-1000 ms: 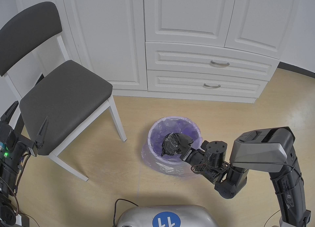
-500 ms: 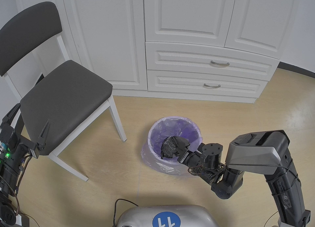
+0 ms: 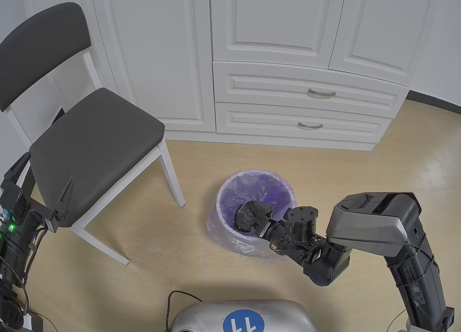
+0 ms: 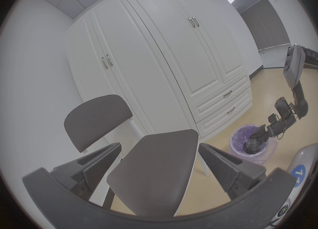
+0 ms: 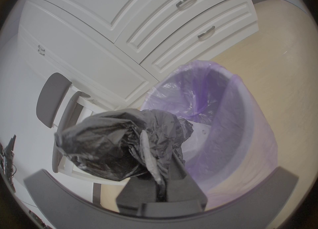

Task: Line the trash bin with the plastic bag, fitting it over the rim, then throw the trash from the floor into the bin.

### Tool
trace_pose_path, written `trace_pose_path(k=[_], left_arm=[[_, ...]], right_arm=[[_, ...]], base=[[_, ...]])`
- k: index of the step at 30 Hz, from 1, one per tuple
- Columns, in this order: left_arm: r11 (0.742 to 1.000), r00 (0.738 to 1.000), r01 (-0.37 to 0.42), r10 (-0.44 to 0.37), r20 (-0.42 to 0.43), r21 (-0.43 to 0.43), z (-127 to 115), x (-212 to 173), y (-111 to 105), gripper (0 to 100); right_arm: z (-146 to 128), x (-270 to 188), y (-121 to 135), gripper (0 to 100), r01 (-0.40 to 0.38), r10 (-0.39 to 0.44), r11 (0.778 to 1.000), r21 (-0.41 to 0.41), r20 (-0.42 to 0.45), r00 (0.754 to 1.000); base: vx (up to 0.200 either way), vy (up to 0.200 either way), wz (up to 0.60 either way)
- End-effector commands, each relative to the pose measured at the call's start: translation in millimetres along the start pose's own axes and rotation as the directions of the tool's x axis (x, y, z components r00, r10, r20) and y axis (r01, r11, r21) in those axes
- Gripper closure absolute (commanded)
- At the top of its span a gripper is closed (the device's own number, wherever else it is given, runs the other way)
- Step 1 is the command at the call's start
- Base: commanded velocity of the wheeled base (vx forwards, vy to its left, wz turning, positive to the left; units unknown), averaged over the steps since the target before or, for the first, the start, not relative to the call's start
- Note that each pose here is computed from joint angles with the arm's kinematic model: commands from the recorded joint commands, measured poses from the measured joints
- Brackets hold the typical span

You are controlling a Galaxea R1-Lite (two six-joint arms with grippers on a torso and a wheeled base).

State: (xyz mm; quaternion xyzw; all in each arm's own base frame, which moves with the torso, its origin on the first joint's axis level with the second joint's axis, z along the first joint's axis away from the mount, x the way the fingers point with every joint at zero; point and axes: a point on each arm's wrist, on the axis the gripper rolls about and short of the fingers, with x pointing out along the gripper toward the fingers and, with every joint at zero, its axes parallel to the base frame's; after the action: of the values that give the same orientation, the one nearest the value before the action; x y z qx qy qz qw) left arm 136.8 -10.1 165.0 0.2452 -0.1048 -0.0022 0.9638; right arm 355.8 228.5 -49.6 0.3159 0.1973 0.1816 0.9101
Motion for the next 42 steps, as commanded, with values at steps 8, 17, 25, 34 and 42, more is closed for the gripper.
trace_pose_path(k=[8,17,25,34,42], left_arm=[[1.000,1.000,0.011,-0.011,-0.020,-0.002,-3.5,-2.0,-1.9,0],[1.000,0.998,0.026,-0.026,-0.048,0.002,-6.4,-1.9,-3.5,0],[1.000,0.998,0.026,-0.026,-0.050,0.005,-6.7,-1.7,-3.6,0],[1.000,0.998,0.027,-0.026,-0.052,0.005,-6.8,-1.7,-3.7,0],[1.000,0.998,0.027,-0.026,-0.052,0.003,-6.8,-1.7,-3.7,0]], right_arm=[[10.1,17.3,17.9,100,0.030,-0.033,0.998,-0.048,-0.049,0.998],[24.3,32.0,19.1,100,0.100,-0.104,0.993,-0.059,-0.073,0.992],[31.6,40.4,17.5,100,0.127,-0.128,0.990,-0.053,-0.017,0.992],[28.6,45.4,14.7,100,0.175,-0.177,0.983,-0.055,-0.047,0.983],[20.2,46.8,9.8,100,0.187,-0.191,0.980,-0.063,-0.063,0.980]], base=[[0.000,0.000,0.00],[0.000,0.000,0.00],[0.000,0.000,0.00],[0.000,0.000,0.00],[0.000,0.000,0.00]])
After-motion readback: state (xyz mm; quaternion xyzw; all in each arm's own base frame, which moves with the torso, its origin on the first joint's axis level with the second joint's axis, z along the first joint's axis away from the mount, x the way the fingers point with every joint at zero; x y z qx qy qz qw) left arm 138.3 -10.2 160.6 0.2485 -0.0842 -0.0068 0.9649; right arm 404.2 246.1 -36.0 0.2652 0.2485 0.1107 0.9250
